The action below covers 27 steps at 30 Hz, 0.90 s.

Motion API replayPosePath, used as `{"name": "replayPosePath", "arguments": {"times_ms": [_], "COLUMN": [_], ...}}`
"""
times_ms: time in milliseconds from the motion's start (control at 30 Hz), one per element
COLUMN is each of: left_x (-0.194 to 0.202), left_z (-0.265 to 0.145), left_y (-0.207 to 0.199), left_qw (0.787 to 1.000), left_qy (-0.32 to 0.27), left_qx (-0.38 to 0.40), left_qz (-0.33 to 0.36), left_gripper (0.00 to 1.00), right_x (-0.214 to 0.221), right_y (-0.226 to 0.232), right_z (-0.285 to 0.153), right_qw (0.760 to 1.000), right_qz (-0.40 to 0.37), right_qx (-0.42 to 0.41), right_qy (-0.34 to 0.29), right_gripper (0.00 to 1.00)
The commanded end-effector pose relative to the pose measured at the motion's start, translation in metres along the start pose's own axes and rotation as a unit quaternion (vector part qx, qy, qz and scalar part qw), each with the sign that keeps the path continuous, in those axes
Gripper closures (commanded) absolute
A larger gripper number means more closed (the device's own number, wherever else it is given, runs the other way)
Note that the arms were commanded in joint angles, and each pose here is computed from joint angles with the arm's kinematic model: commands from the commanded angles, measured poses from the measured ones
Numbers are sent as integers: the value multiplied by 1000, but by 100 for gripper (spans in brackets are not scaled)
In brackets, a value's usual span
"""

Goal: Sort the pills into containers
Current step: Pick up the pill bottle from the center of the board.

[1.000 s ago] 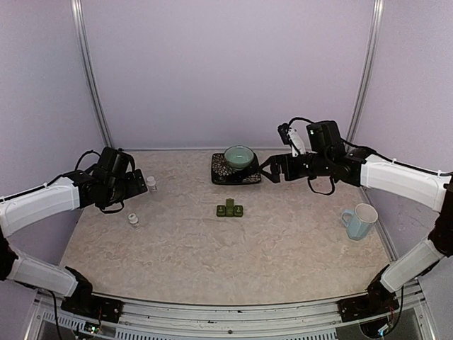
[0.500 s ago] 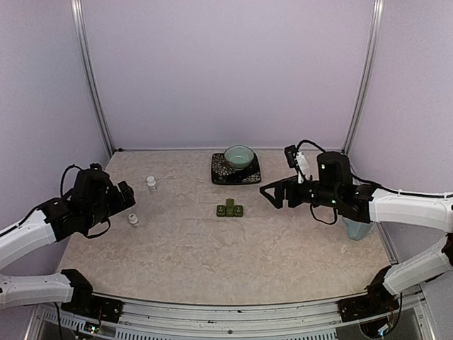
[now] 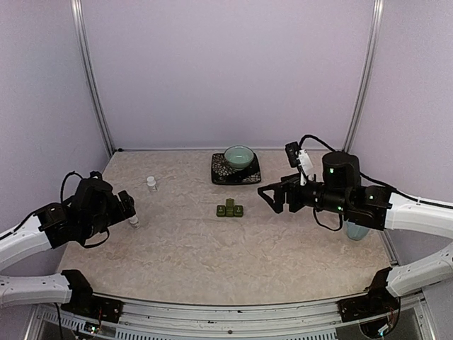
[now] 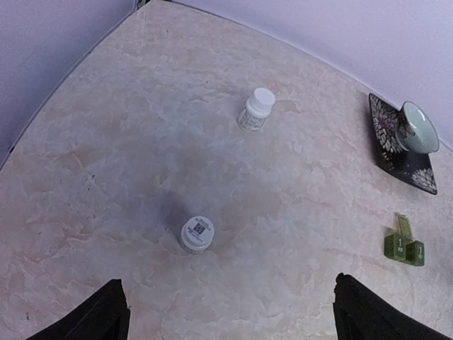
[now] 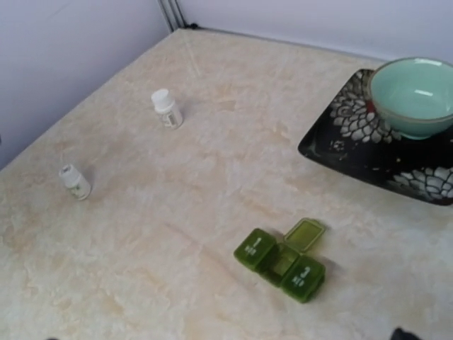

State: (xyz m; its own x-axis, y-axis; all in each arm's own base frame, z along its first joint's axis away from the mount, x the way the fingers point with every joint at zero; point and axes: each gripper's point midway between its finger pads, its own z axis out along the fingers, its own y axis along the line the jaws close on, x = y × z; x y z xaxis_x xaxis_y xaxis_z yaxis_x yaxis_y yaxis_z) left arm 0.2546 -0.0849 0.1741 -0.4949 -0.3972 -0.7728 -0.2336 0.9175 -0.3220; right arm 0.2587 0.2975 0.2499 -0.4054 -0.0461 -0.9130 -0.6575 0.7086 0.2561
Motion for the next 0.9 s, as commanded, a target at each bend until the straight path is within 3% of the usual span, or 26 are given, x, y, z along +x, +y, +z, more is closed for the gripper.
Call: {"name": "replayPosePath", "arguments": {"times_ms": [0, 133, 467, 867], "left_x": [21, 35, 44, 41], "left_z": [13, 25, 65, 97], "left_y": [8, 17, 21, 24], "left_qw": [999, 998, 994, 992], "left_qy": [26, 46, 83, 84], "left_qx": [-27, -50, -57, -74], "left_qz": [9, 14, 34, 59], "left_gripper": [6, 15, 16, 23], "right_x": [25, 34, 29, 37], "right_y": [-12, -6, 1, 1], "right_z": [1, 3, 2, 2], "right_qw": [999, 999, 999, 999], "right_qz": [-5, 7, 10, 5], "right_qx": [24, 1, -18, -22], "right_qy": [34, 37, 36, 44], "right_gripper": [0, 0, 0, 0]}}
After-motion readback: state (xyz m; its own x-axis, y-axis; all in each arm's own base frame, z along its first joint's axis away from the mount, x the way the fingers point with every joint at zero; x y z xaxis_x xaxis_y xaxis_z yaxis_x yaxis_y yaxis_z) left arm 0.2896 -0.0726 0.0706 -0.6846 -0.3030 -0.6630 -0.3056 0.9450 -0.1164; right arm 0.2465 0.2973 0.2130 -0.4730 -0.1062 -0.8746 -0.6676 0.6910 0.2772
